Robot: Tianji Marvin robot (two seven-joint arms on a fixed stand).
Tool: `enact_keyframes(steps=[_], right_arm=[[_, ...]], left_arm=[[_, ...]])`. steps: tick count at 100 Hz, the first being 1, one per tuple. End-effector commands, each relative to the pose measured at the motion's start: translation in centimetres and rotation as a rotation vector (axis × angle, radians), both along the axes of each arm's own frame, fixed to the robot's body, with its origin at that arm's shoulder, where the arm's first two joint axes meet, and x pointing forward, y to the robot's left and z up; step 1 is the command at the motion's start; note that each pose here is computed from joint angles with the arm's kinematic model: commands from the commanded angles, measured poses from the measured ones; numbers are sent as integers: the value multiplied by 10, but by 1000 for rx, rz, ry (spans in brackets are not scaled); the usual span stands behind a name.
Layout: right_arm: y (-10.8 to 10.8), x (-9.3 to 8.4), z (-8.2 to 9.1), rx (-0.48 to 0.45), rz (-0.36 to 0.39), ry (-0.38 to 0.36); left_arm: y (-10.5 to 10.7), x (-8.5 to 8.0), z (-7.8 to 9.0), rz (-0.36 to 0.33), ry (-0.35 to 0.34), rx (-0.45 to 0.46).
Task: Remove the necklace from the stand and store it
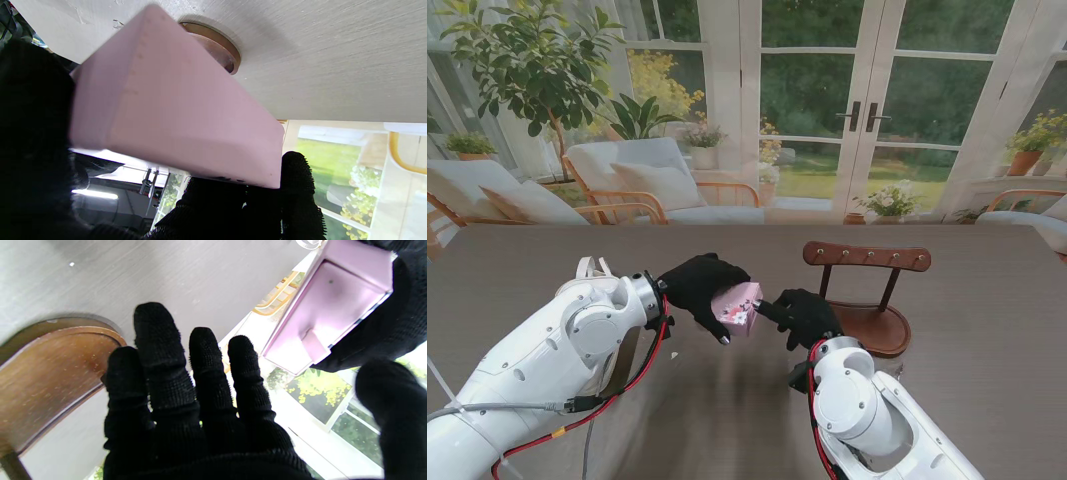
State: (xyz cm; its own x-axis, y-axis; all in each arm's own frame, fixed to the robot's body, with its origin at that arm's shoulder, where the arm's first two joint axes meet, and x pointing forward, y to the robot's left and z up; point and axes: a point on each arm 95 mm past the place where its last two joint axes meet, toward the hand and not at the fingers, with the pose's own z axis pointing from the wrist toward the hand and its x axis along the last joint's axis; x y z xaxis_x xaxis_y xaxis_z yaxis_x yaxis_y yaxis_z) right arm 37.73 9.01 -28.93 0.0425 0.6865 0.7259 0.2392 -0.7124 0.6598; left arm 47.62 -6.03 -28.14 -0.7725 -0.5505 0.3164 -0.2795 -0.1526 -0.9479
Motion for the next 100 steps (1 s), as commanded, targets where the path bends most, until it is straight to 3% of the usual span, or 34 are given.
enact_keyframes(steps=[1,42,72,100], right_arm=[[6,-1,1,20,11,31],[18,-5,0,107,21,114],[24,-4,-2,117,30,152],[31,-7,-4,205,25,197]], left_arm=[[-6,-2,3,-18,4,3],[-11,-8,6,-30,2,-15],[-15,-11,11,-40,-6,-32],[-19,-11,14,-53,-6,-49]])
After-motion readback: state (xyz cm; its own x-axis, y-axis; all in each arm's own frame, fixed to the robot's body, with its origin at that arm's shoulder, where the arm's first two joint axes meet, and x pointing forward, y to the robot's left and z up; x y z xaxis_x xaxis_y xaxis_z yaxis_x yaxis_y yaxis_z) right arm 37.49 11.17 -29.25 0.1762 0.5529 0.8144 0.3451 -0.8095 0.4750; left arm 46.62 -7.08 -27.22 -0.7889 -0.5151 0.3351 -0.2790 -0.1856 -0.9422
